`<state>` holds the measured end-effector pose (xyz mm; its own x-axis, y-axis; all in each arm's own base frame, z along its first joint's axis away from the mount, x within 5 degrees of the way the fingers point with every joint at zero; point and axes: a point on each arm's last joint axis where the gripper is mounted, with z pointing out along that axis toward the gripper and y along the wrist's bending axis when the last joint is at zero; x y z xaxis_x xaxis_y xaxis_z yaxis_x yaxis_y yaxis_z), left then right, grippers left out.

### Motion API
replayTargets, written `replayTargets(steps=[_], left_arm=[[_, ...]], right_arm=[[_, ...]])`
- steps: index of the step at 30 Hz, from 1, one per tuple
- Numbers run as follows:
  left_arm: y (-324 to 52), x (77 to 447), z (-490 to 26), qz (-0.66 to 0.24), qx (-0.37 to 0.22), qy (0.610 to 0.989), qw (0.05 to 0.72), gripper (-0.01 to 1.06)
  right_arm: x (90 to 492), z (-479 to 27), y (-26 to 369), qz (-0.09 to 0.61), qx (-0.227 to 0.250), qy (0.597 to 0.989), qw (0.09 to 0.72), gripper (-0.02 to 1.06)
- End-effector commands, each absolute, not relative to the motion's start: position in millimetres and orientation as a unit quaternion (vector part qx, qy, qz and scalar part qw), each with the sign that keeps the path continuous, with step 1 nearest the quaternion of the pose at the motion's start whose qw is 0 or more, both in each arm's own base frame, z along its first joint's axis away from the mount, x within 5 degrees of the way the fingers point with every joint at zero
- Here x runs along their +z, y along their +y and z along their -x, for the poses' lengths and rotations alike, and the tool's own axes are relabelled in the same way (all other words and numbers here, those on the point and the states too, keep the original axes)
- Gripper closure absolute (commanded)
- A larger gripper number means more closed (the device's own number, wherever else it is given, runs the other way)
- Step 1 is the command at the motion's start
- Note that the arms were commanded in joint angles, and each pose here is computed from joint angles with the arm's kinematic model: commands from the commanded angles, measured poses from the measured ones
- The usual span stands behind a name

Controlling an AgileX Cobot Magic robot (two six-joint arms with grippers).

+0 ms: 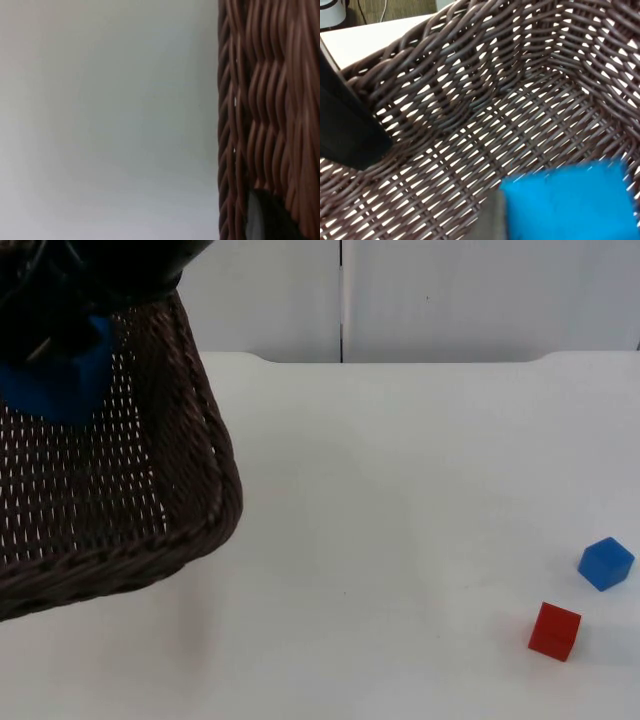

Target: Pick up the basket with the left hand and place the largest block into the basket with the right hand.

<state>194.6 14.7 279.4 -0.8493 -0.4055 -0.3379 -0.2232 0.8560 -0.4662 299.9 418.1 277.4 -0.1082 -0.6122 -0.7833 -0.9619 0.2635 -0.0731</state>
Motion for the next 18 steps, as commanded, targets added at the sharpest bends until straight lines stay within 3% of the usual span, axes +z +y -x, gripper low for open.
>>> replayTargets(steps=[1,11,18], left_arm=[[13,282,-194,0.175,-0.223,0.932,0.225,1.05],[13,282,-194,0.175,-0.223,0.932,0.225,1.05],[13,282,-194,0.176,-0.223,0.932,0.227,1.05]], right_arm=[[283,-297,420,0.558,0.244,0.701,0.371,0.23],[314,-293,407,0.557,0.244,0.691,0.390,0.23],[349,-299,365,0.552,0.254,0.710,0.355,0.23]])
